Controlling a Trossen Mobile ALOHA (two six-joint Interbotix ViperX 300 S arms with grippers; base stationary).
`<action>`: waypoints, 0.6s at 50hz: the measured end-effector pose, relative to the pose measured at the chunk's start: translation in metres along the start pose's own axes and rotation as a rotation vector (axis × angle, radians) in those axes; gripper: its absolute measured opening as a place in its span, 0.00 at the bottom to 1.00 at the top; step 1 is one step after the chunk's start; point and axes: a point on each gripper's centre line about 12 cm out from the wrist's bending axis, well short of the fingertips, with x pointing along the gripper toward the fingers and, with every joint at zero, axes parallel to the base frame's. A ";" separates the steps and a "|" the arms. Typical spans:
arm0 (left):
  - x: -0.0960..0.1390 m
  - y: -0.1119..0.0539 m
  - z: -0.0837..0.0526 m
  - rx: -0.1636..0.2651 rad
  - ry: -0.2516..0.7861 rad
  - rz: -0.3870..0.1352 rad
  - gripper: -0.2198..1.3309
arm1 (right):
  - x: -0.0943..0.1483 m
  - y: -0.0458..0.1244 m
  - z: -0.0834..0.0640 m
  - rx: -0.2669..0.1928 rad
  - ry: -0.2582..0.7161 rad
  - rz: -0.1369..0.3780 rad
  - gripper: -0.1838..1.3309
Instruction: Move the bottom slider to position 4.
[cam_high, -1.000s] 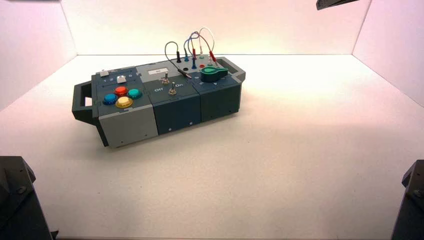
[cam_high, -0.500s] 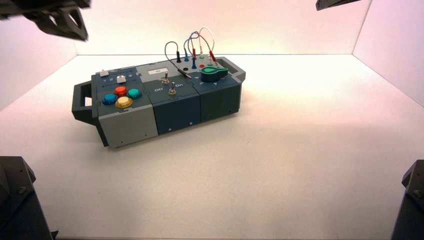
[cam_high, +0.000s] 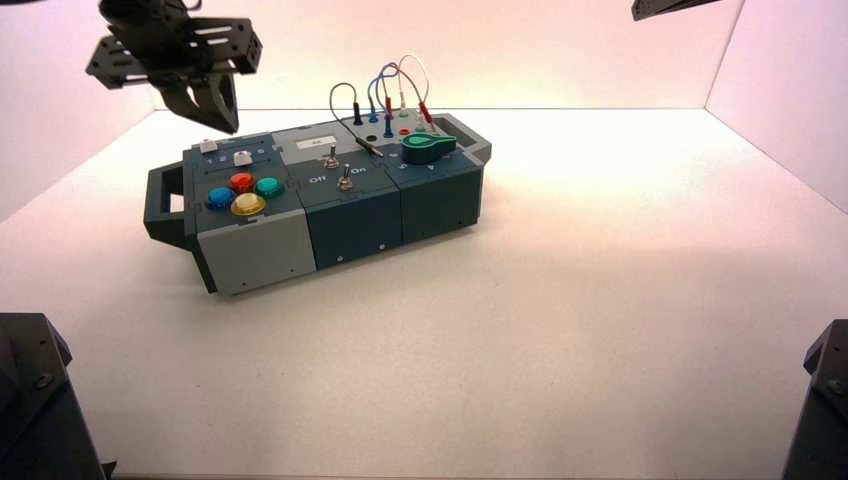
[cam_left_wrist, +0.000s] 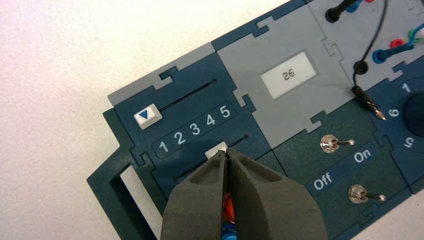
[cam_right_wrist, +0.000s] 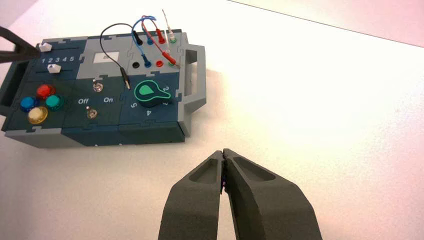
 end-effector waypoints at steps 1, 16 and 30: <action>0.000 0.000 0.000 0.000 0.000 0.000 0.04 | 0.000 0.000 0.000 0.000 0.000 0.000 0.03; 0.003 0.000 0.000 0.007 0.011 0.004 0.04 | 0.000 0.000 0.000 0.001 0.002 0.001 0.03; 0.003 0.003 0.000 0.025 0.012 0.009 0.04 | 0.000 0.000 0.000 0.002 0.001 -0.001 0.03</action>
